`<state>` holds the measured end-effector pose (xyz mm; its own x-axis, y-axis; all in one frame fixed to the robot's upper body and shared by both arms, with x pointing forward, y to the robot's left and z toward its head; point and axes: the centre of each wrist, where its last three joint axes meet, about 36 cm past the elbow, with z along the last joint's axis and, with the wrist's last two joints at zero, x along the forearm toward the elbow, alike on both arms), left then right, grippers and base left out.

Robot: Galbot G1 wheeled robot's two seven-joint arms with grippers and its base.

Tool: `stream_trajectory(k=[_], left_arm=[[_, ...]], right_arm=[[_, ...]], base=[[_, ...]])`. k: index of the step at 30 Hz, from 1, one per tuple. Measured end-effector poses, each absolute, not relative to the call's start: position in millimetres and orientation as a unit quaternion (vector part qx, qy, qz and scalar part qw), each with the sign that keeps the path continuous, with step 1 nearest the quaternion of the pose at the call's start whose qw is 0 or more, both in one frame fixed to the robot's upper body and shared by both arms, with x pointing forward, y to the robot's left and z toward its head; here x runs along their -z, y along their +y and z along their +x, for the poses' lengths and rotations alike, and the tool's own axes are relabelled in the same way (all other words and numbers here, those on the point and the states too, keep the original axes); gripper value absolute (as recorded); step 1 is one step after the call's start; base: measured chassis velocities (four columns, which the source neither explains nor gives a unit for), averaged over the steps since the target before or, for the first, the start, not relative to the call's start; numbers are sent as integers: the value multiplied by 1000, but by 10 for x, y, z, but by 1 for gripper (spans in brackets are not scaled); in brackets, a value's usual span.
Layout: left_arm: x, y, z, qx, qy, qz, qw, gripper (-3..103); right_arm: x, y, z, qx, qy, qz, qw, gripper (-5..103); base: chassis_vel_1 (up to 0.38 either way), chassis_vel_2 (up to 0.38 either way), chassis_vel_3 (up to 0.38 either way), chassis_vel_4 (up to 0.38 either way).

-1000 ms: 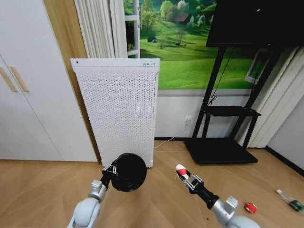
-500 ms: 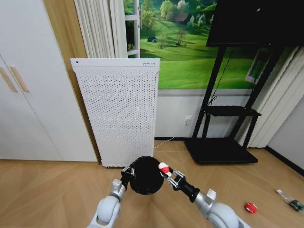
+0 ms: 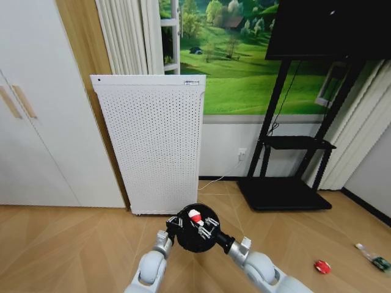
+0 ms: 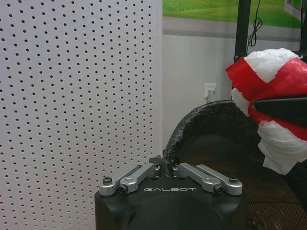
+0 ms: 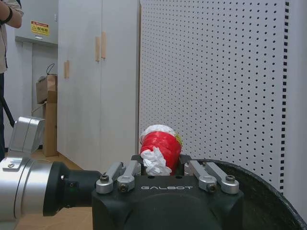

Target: Pick up the trash bin and place the garbage on the floor into it.

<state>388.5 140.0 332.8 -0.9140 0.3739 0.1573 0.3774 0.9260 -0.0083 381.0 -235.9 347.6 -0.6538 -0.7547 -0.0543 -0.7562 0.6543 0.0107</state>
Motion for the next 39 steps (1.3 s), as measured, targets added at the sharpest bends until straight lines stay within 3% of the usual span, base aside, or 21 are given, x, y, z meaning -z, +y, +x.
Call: stream_trajectory(k=[5,6,9,10,12,13,16,17,20,21,23,24,39], left_arm=[[-3329,1413,3888,12,-979,-190,77,4],[-3329,1413,3888,12,-979,-191,77,4],[-3332,1401,3888,10,-979,-191,77,4],[-3334,1393,3888,10,-979,-191,76,4],[-3336,1389,3888,9,-978,-192,76,4],[-3336,1382,3887,10,-978,-192,75,4],[-3337,1374,3884,10,-978,-193,75,4],[-3337,1373,3881,10,-978,-194,75,4],[-3344,1372,3881,11,-978,-194,74,4],[-3344,1372,3881,11,-978,-194,74,4],[-3344,1371,3881,11,-978,-194,74,4],[-3346,1367,3881,11,-978,-194,73,4],[-3433,1510,3833,12,-982,-178,64,4]], right_arm=[[-3483,-2364,3819,-15,911,-413,15,32],[-3484,-2367,3820,-15,911,-412,14,37],[-3481,-2370,3819,-15,912,-410,11,37],[-3479,-2372,3817,-15,912,-409,10,54],[-3477,-2372,3816,-15,913,-408,9,54],[-3466,-2371,3810,-14,915,-404,9,65],[-3447,-2380,3786,-14,916,-401,6,65],[-3438,-2388,3772,-13,916,-401,4,82],[-3441,-2396,3760,-12,916,-401,3,82],[-3446,-2399,3761,-12,916,-401,3,92],[-3448,-2401,3761,-12,916,-401,3,92],[-3458,-2406,3763,-12,916,-400,5,99],[-3603,-2617,3721,-40,935,-351,8,100]], base=[[0,0,0,0],[0,0,0,0],[0,0,0,0],[0,0,0,0],[0,0,0,0],[0,0,0,0],[0,0,0,0],[0,0,0,0],[0,0,0,0],[0,0,0,0],[0,0,0,0],[0,0,0,0],[0,0,0,0]])
